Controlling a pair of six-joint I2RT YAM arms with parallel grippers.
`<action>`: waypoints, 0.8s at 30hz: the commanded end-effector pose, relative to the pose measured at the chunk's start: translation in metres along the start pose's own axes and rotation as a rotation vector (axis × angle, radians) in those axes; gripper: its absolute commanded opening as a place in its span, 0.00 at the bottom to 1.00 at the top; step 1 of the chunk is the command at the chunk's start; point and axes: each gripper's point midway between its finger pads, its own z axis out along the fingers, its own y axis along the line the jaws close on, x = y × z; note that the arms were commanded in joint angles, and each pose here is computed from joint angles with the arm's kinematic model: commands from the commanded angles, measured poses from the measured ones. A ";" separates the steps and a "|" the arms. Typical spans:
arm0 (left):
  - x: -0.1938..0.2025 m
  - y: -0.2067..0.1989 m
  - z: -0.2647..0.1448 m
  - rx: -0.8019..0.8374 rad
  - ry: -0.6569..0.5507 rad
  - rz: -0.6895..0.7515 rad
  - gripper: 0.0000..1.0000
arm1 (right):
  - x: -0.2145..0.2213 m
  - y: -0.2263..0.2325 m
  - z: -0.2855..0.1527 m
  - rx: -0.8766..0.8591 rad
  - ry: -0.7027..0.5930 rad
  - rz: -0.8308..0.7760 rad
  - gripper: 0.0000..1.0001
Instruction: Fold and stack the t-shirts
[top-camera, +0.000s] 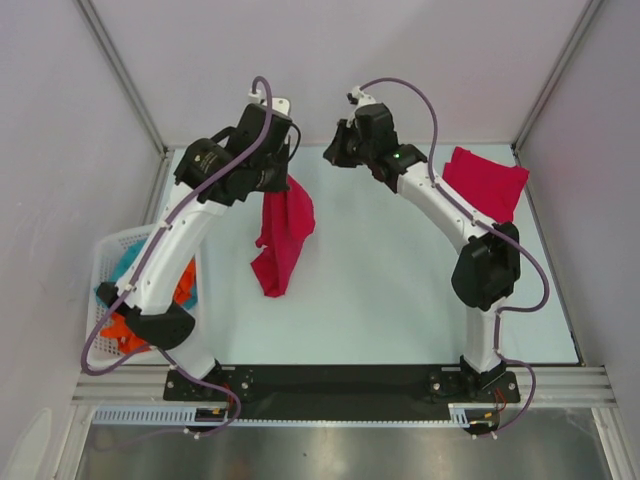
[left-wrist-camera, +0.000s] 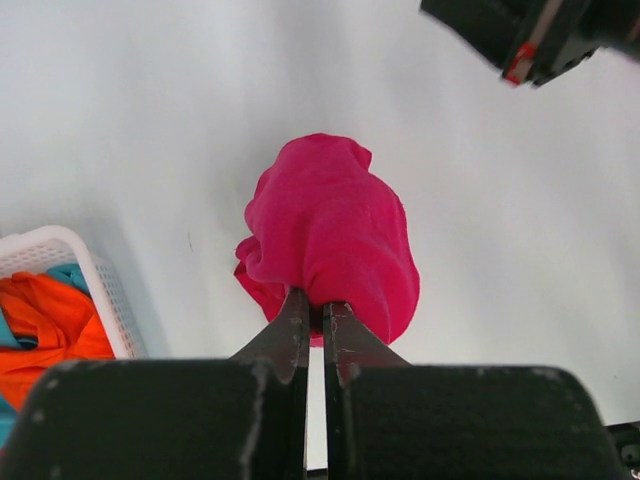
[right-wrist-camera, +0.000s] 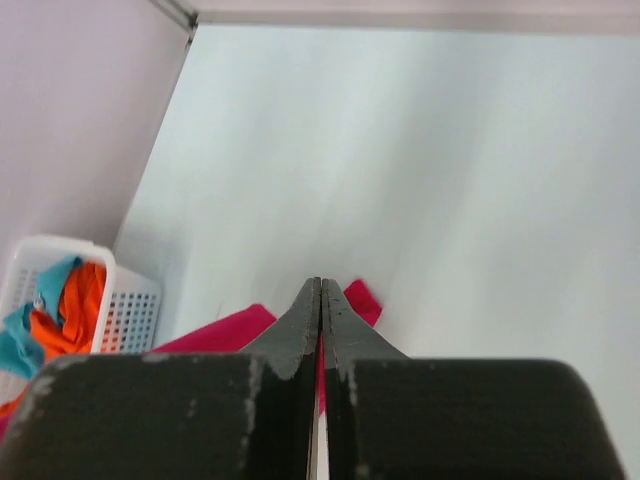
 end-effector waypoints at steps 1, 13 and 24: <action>-0.007 0.022 -0.022 -0.030 -0.065 -0.026 0.00 | -0.033 0.006 -0.012 0.018 -0.069 -0.046 0.00; -0.051 0.004 -0.012 0.023 -0.142 -0.079 0.00 | -0.017 0.009 -0.017 0.025 -0.018 -0.039 0.00; -0.084 0.015 -0.006 -0.013 -0.238 -0.233 0.00 | 0.006 0.009 -0.018 0.010 0.042 -0.032 0.06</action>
